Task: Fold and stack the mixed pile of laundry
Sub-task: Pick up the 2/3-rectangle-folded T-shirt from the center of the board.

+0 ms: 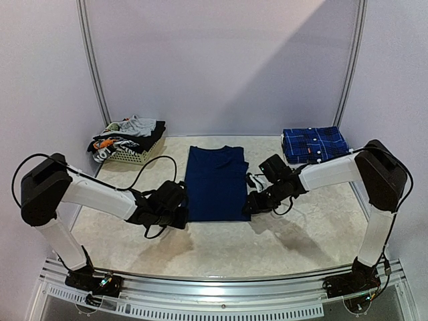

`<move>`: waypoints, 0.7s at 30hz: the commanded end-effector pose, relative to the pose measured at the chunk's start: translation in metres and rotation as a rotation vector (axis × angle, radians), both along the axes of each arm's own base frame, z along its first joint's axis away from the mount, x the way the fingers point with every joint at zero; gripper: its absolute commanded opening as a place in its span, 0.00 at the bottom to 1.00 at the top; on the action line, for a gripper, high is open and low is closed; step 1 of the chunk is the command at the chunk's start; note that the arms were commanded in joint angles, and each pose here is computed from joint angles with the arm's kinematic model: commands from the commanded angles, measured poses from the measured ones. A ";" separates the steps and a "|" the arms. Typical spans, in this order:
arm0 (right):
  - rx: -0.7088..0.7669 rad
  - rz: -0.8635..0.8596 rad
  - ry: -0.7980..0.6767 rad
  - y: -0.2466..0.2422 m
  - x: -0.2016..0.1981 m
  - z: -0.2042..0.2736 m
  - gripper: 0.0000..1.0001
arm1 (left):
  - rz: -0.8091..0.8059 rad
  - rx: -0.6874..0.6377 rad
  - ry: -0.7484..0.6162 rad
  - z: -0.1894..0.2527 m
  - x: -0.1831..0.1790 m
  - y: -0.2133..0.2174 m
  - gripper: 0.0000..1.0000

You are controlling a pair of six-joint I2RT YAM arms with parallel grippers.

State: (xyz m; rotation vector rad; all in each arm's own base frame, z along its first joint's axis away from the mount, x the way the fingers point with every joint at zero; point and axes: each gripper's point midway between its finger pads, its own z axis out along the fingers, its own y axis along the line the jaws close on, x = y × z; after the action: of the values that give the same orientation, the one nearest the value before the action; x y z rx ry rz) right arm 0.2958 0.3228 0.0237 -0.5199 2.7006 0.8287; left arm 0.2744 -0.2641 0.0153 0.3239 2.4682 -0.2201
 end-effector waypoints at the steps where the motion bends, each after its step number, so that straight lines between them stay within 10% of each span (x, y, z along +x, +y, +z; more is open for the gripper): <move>1: -0.095 -0.029 0.020 -0.023 -0.021 -0.001 0.35 | 0.031 0.095 0.010 0.001 -0.017 0.029 0.24; 14: -0.026 -0.111 -0.028 -0.047 -0.043 0.035 0.71 | 0.081 0.114 -0.070 0.035 -0.026 0.064 0.65; 21: 0.073 -0.101 0.062 -0.038 -0.062 0.026 0.72 | 0.049 0.052 -0.030 0.028 -0.033 0.057 0.79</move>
State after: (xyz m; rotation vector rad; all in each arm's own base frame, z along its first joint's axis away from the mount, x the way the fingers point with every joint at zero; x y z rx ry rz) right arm 0.2424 0.2743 0.0462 -0.3735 2.7278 0.7925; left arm 0.2480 -0.2021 0.0471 0.2709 2.4332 -0.0694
